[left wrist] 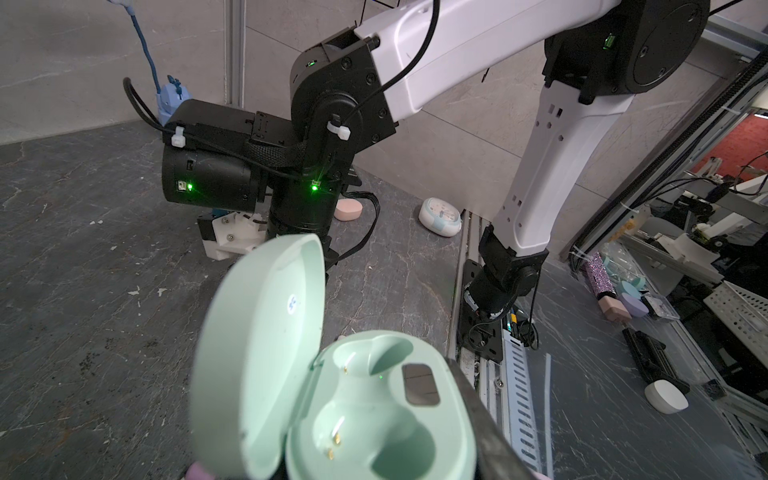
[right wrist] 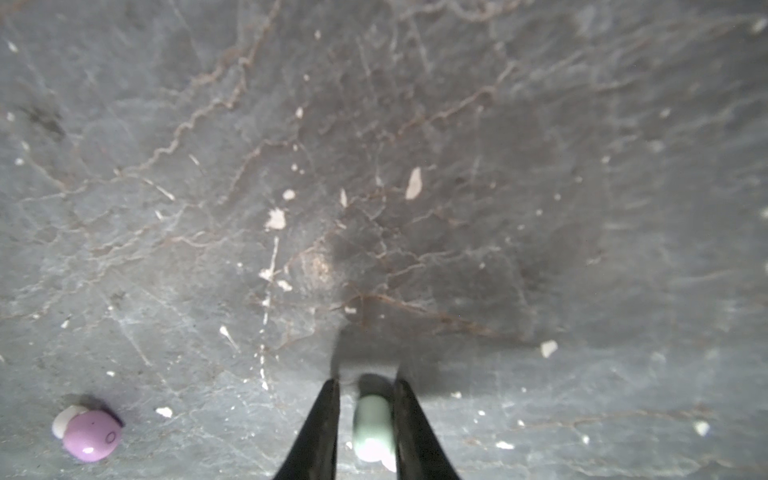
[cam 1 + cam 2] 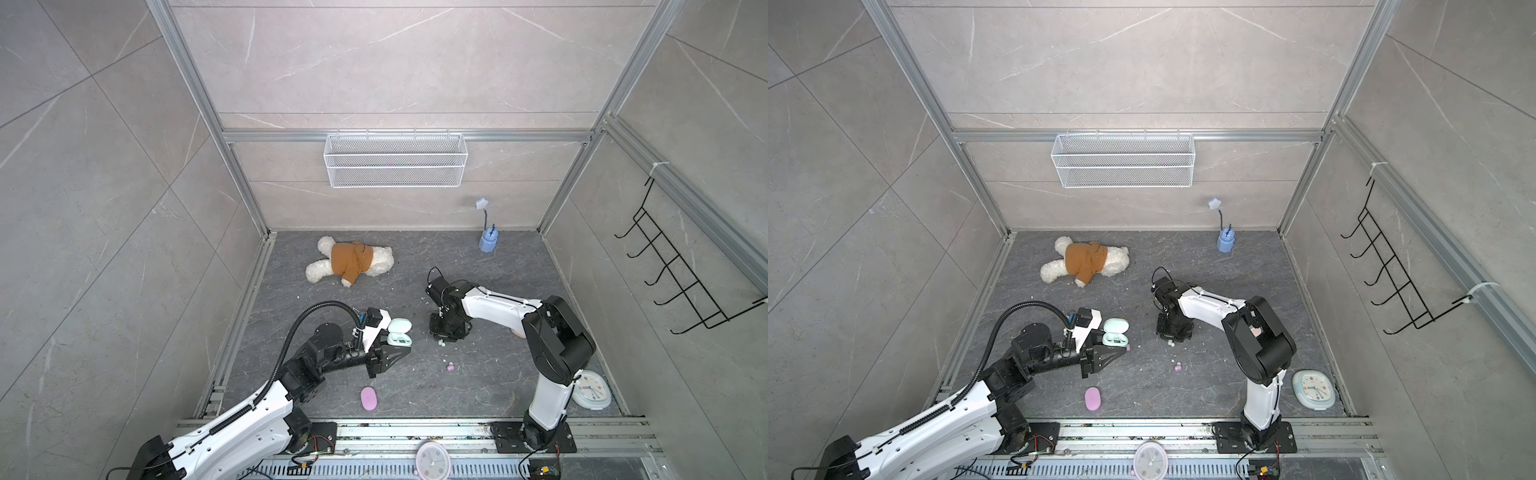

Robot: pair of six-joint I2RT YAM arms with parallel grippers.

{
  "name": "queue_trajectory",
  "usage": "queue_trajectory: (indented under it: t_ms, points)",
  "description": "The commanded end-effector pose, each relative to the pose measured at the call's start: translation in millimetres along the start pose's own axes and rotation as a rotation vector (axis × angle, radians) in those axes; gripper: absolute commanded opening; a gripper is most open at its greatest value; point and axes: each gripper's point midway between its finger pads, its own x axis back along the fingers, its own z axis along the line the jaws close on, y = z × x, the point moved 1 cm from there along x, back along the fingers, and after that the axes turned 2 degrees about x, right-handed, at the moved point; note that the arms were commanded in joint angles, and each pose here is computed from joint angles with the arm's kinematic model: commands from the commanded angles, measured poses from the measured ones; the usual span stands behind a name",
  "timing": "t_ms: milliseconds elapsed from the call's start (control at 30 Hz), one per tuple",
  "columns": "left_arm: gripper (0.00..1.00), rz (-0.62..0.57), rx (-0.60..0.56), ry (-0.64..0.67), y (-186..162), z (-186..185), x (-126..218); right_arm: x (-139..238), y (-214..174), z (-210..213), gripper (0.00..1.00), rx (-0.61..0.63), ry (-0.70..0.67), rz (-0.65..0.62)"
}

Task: Insert the wireless bluetooth earbuds into the charging case
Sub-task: 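Close the right gripper on the mint green earbud, then lift the mint earbud and carry it toward the open case with the right gripper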

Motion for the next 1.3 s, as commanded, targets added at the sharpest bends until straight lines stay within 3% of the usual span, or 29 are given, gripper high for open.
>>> queue_trajectory:
  t_ms: [0, 467, 1267]
  points:
    - [0.19, -0.034, -0.038, -0.008, 11.0, -4.8, 2.9, 4.3, -4.5, -6.5, 0.30, 0.003, -0.050, 0.015]
    - [0.19, -0.034, -0.036, -0.009, 10.3, -5.0, 3.4, 4.6, -6.0, -0.8, 0.32, -0.030, -0.018, 0.011]
    - [0.18, -0.040, -0.039, -0.008, 11.3, -5.6, 4.2, -5.7, -9.7, -1.4, 0.12, -0.007, -0.037, 0.035]
